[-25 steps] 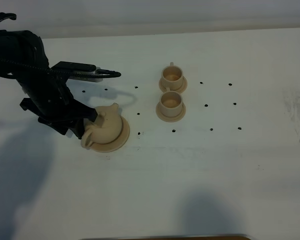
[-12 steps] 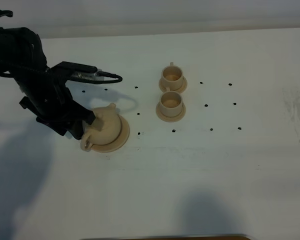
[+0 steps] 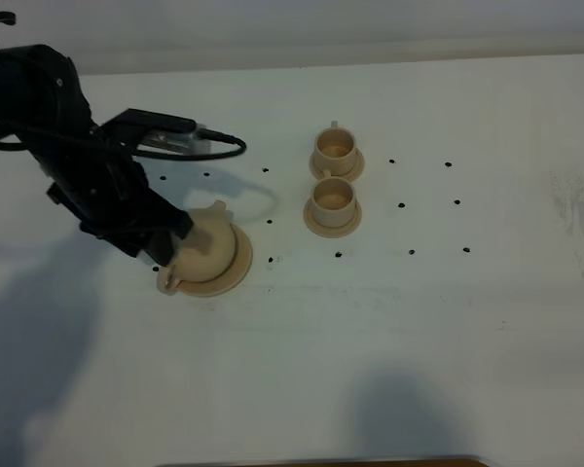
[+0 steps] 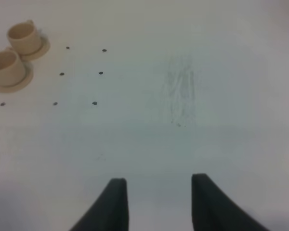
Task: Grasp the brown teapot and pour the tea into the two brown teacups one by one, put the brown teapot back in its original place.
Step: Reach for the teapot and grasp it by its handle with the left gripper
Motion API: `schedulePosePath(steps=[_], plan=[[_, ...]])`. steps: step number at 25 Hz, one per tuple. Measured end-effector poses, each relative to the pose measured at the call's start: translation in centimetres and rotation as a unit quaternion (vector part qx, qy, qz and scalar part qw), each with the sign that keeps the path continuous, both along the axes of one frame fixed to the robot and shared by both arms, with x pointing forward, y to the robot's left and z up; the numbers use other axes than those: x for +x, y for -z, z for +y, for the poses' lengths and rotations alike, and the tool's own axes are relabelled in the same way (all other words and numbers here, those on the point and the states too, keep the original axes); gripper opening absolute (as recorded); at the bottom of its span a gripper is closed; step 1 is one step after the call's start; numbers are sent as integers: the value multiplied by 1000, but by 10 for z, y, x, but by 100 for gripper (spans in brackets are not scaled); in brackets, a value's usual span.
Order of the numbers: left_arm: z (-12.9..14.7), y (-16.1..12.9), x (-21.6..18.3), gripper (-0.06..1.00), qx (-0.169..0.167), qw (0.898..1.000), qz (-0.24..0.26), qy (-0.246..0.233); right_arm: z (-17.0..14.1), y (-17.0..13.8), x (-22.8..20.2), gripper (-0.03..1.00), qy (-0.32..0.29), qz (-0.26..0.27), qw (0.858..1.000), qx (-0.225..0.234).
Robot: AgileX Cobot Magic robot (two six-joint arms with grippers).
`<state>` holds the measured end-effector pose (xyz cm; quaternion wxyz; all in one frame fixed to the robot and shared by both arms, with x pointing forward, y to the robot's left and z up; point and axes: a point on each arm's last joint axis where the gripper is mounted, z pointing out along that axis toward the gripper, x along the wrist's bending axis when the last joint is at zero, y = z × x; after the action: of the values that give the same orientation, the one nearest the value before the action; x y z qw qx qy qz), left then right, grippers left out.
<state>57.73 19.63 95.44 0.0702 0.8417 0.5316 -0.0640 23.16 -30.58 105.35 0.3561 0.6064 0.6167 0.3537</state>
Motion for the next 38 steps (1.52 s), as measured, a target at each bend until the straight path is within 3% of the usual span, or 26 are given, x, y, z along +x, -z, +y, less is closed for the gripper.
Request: schedulePosePath(steps=[4,7,13,17,28,38], plan=[[-11,6,-9,46,-10,999,10,33,0,0,0,31,0,0,1000,0],[-13,7,-11,46,4,999,12,46,0,0,0,31,0,0,1000,0],[-6,-3,-15,46,45,998,7,35,0,0,0,31,0,0,1000,0],[-5,-7,-17,46,49,998,5,27,0,0,0,31,0,0,1000,0],[-14,-5,-25,46,102,994,7,36,0,0,0,31,0,0,1000,0],[-22,-5,-27,46,115,993,-1,29,0,0,0,31,0,0,1000,0]])
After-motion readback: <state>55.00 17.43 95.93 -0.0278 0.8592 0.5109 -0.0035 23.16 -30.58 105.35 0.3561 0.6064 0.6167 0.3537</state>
